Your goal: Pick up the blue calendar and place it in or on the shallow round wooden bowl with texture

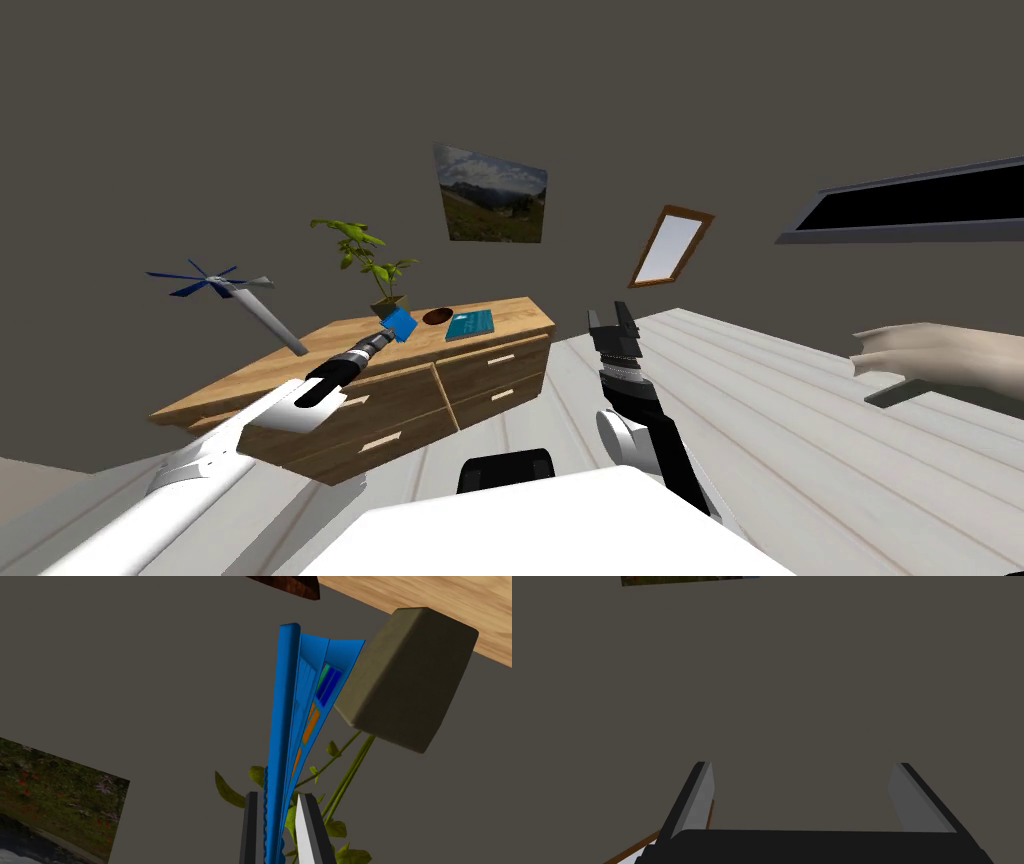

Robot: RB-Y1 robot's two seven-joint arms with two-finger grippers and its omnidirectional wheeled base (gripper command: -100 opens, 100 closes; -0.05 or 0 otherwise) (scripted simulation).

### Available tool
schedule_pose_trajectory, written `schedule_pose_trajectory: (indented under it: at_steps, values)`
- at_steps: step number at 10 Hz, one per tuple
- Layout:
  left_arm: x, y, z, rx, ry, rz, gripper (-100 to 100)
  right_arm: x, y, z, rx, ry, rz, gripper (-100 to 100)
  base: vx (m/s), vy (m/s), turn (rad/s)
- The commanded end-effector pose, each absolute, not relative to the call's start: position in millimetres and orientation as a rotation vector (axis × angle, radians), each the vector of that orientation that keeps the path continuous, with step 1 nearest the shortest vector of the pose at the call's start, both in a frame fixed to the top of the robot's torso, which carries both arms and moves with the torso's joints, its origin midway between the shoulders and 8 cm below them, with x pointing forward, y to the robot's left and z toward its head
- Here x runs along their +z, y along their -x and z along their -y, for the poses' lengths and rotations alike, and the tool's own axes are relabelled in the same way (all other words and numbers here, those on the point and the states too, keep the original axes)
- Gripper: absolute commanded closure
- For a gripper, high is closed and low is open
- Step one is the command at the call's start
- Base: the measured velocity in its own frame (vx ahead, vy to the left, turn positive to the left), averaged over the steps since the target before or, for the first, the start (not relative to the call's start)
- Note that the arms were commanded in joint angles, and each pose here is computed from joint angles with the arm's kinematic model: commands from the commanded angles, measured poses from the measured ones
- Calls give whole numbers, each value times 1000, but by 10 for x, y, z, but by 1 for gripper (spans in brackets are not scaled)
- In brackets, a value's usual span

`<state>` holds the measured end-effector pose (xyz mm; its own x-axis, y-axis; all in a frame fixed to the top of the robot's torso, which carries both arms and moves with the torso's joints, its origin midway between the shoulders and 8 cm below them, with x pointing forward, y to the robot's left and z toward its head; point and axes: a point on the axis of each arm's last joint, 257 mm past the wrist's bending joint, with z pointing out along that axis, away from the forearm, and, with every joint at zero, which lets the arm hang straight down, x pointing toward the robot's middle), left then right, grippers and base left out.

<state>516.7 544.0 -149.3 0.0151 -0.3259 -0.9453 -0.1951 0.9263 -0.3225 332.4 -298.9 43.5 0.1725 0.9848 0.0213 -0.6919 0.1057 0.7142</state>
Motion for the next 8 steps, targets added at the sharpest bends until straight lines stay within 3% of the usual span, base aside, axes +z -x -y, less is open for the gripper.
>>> schedule_pose_trajectory:
  at_steps: [1,8]
  values:
    - [-1487,-5143,-5599,-53,441,-1569,100,435,-3324,2989,1326,-674,-538,0,76,17,-365]
    - [-1684,-4917,-6148,150,531,-1595,100,435,-3324,2989,1326,-674,-538,0,113,51,-290]
